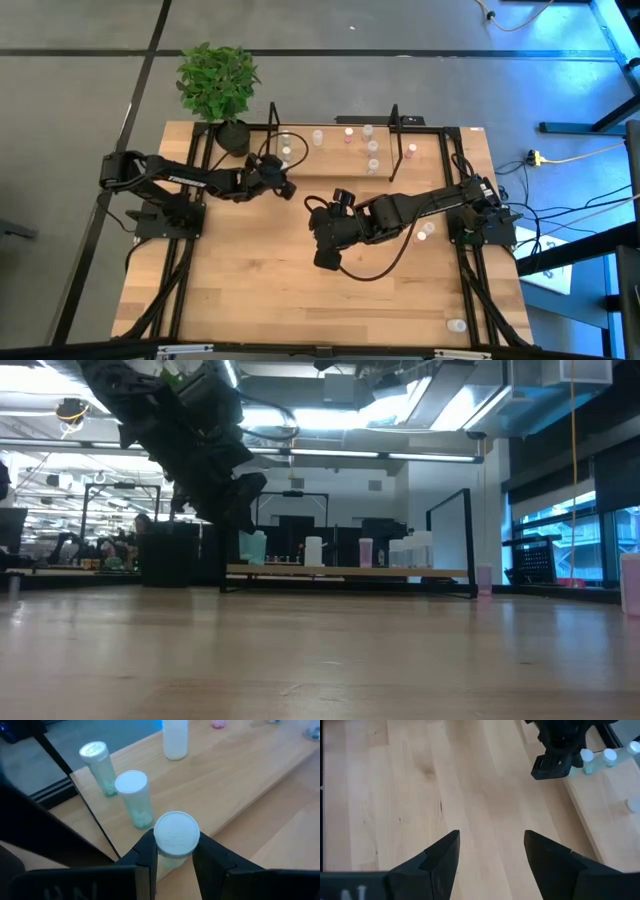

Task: Pick and place medicine bottles onto shelf by color
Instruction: Put the blue medicine bottle on the shelf aligned with the other blue medicine bottle, then put the bottom pink medicine bottle on the shelf aligned with the other pink medicine bottle

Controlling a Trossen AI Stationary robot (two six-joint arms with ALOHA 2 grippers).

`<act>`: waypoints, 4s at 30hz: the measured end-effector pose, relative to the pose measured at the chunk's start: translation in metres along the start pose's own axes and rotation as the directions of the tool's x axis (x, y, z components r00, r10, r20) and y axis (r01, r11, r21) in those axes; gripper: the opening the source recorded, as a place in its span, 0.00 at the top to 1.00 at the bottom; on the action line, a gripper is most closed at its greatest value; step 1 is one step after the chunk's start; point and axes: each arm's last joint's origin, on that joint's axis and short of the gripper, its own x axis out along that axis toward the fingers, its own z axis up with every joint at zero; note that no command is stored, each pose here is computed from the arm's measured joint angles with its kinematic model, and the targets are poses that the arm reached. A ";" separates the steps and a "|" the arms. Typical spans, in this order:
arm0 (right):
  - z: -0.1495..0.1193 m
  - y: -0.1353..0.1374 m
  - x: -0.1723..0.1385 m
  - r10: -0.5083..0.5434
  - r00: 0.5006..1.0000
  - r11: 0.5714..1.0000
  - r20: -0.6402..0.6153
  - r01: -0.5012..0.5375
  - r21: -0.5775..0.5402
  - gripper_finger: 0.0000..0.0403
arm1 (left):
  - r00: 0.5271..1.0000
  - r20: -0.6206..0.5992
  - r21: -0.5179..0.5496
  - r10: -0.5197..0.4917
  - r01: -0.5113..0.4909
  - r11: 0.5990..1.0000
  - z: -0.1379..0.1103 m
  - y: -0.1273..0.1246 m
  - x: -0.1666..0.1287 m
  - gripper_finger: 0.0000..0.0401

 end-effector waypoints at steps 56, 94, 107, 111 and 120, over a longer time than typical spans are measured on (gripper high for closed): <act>0.005 0.002 0.000 0.018 0.999 1.000 0.044 -0.019 0.017 0.44 | 0.998 0.026 -0.022 0.055 -0.055 0.998 -0.003 -0.001 0.010 0.52; 0.005 0.002 0.000 0.018 0.999 1.000 0.044 -0.019 0.017 0.44 | 0.994 0.099 -0.039 0.037 -0.033 0.999 0.000 -0.011 0.004 0.52; 0.005 0.002 0.000 0.018 0.999 1.000 0.044 -0.019 0.017 0.44 | 0.992 0.116 -0.013 0.049 -0.048 0.999 0.002 -0.011 0.003 0.52; 0.005 0.002 0.000 0.018 0.999 1.000 0.044 -0.019 0.017 0.44 | 0.992 0.118 -0.008 0.051 -0.051 0.999 0.002 -0.011 0.003 0.52; 0.005 0.002 0.000 0.018 0.999 1.000 0.044 -0.019 0.017 0.44 | 0.991 0.122 -0.008 0.058 -0.058 0.998 0.002 -0.010 0.003 0.52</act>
